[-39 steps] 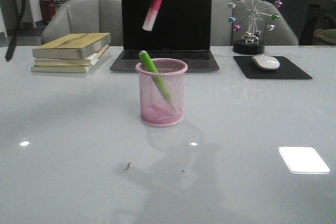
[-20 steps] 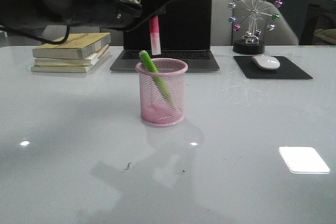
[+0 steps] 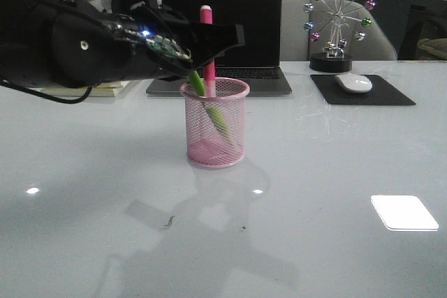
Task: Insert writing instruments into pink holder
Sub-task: 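Lower the pink highlighter into the holder and release it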
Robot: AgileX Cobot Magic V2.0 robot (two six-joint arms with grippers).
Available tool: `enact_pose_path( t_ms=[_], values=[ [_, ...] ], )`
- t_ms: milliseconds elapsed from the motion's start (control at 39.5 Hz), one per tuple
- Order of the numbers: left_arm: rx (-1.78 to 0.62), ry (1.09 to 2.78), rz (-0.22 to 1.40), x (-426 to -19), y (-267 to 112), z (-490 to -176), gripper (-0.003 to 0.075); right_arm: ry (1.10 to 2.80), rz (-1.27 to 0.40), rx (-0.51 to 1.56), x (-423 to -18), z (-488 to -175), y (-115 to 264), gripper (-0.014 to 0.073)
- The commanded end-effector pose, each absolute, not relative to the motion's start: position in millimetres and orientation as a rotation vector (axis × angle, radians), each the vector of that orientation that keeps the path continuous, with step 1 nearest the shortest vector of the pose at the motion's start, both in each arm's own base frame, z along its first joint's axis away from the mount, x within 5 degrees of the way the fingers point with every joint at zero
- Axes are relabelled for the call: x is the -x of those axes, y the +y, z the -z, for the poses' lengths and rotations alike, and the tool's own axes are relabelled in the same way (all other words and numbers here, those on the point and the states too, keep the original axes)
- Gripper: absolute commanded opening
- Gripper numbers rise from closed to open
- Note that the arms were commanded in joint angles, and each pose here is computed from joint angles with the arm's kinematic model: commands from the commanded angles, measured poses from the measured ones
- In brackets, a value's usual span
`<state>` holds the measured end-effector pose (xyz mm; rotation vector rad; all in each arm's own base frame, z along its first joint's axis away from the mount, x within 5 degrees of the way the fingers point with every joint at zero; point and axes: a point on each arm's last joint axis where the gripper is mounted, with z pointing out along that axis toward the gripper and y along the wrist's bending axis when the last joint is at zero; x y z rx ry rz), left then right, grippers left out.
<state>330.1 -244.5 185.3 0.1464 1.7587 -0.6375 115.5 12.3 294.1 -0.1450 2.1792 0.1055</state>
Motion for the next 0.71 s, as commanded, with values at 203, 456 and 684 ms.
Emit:
enact_pose_path(
  t_ms=[203,456,684],
  values=[
    [-0.161,1.609,0.691,-328.5,-249.8,-215.8,0.0287,2.090,-0.085,0.133,-118.4,-308.3,10.7,0.0384],
    [-0.209,1.562,0.687,-326.4,-248.6,-228.1,0.0424,2.090,-0.085,0.133,-118.4,-308.3,10.7,0.0384],
    [-0.318,1.473,0.559,-319.2,-215.6,-291.6,0.0424,2.090,-0.085,0.133,-118.4,-308.3,10.7,0.0384]
  ],
)
